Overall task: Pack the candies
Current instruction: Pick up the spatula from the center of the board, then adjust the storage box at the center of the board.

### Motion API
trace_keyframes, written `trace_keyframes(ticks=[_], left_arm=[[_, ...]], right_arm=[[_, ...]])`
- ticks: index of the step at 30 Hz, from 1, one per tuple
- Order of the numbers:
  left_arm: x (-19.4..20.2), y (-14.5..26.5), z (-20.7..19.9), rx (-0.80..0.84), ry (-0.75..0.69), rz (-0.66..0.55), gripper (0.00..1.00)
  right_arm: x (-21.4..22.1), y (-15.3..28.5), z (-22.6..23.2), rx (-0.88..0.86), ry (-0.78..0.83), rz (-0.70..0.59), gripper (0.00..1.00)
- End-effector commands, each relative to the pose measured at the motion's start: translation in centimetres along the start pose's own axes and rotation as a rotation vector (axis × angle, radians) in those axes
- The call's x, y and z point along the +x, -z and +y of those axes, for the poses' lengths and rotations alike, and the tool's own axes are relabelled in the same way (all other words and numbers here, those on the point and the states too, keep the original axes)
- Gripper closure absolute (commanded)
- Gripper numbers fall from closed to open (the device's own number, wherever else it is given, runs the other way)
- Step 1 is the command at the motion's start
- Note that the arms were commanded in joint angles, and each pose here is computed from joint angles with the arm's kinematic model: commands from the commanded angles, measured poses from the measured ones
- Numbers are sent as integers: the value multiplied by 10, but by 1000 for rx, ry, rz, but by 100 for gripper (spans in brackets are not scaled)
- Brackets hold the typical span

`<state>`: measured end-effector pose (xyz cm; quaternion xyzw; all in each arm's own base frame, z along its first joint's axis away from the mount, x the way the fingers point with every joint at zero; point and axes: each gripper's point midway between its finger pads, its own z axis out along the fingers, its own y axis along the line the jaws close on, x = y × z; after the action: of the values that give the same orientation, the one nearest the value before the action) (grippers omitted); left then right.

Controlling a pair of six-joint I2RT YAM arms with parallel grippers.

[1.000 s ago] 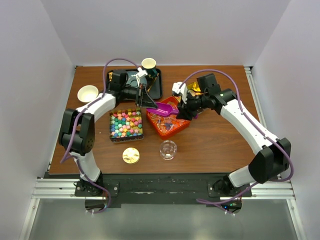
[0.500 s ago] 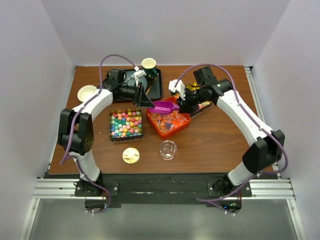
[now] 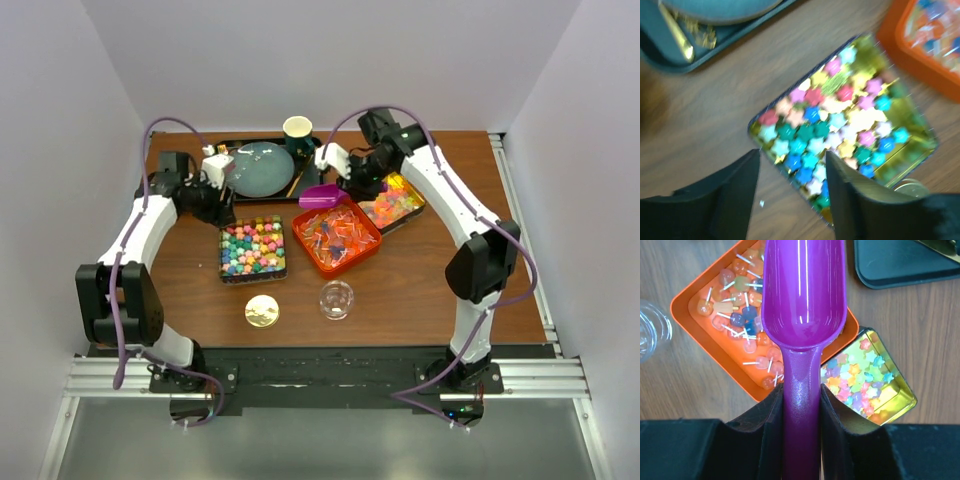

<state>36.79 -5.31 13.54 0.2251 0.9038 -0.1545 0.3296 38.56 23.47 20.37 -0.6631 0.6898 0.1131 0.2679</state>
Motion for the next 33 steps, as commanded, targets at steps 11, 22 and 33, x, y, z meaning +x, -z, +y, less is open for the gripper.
trace_keyframes(ticks=[11, 22, 33], left_arm=[[68, -14, 30, -155, 68, 240, 56], [68, -46, 14, -15, 119, 273, 81], [31, -72, 8, 47, 114, 233, 91]], right_arm=[[-30, -3, 32, 17, 48, 39, 100], [-12, 1, 40, 36, 31, 88, 100], [-6, 2, 39, 62, 26, 107, 100]])
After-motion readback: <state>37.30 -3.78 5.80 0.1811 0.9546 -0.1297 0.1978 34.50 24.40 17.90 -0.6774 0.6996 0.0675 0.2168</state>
